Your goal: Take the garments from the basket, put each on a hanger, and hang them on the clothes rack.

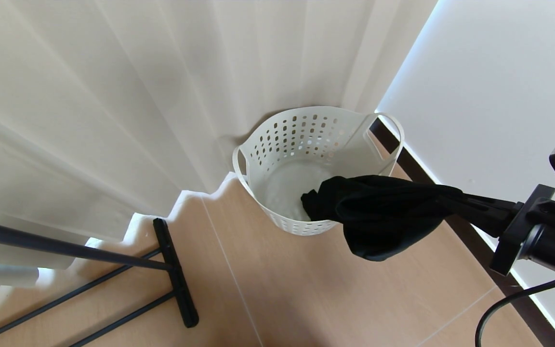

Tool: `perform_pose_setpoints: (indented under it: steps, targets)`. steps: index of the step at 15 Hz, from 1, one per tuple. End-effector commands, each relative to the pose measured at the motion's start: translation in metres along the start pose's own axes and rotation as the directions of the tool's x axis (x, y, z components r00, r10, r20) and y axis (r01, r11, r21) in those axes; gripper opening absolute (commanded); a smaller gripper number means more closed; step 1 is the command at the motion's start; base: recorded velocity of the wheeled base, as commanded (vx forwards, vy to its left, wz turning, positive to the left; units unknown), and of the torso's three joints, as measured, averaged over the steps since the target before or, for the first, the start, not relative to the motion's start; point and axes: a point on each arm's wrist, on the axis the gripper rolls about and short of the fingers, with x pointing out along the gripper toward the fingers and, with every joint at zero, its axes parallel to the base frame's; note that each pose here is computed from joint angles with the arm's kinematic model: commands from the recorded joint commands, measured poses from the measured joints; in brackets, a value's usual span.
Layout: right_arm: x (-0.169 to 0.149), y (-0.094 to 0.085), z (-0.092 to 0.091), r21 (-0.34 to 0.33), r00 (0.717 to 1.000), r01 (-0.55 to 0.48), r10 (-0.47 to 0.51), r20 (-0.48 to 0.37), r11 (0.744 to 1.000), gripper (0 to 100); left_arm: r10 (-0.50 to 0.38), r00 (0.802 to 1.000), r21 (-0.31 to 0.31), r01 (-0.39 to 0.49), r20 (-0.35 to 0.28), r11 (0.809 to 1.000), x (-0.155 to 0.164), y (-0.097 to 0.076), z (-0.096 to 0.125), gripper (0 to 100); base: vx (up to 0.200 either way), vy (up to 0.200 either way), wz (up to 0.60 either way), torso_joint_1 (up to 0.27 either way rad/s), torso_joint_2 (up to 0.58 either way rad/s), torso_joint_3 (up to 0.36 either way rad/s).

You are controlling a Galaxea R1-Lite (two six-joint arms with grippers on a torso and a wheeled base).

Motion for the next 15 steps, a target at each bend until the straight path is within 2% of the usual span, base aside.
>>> perform_pose_setpoints:
  steps: [1, 7, 10, 15]
  targets:
    - [-0.0014, 0.0004, 0.0013, -0.002, 1.000, 0.000, 0.000, 0.008, 1.000, 0, 0.000, 1.000, 0.000, 0.000, -0.001, 1.000, 0.0000, 0.0000, -0.0001, 100, 0.000, 0.000, 0.00, 0.000, 0.00, 0.000]
    - [-0.0002, 0.0007, -0.0030, -0.011, 1.000, -0.001, 0.001, -0.008, 1.000, 0, -0.003, 1.000, -0.002, 0.003, 0.000, 1.000, 0.0000, 0.0000, -0.0001, 100, 0.000, 0.000, 0.00, 0.000, 0.00, 0.000]
    - [0.0002, 0.0006, -0.0032, -0.011, 1.000, -0.001, 0.001, -0.009, 1.000, 0, -0.003, 1.000, -0.003, 0.003, 0.000, 1.000, 0.0000, 0.0000, -0.0001, 100, 0.000, 0.000, 0.00, 0.004, -0.03, 0.111]
    - [-0.0002, 0.0008, -0.0034, -0.011, 1.000, -0.001, 0.001, -0.009, 1.000, 0, -0.003, 1.000, -0.003, 0.003, 0.000, 1.000, 0.0000, 0.0000, -0.0001, 100, 0.000, 0.000, 0.00, 0.049, -0.36, -0.110]
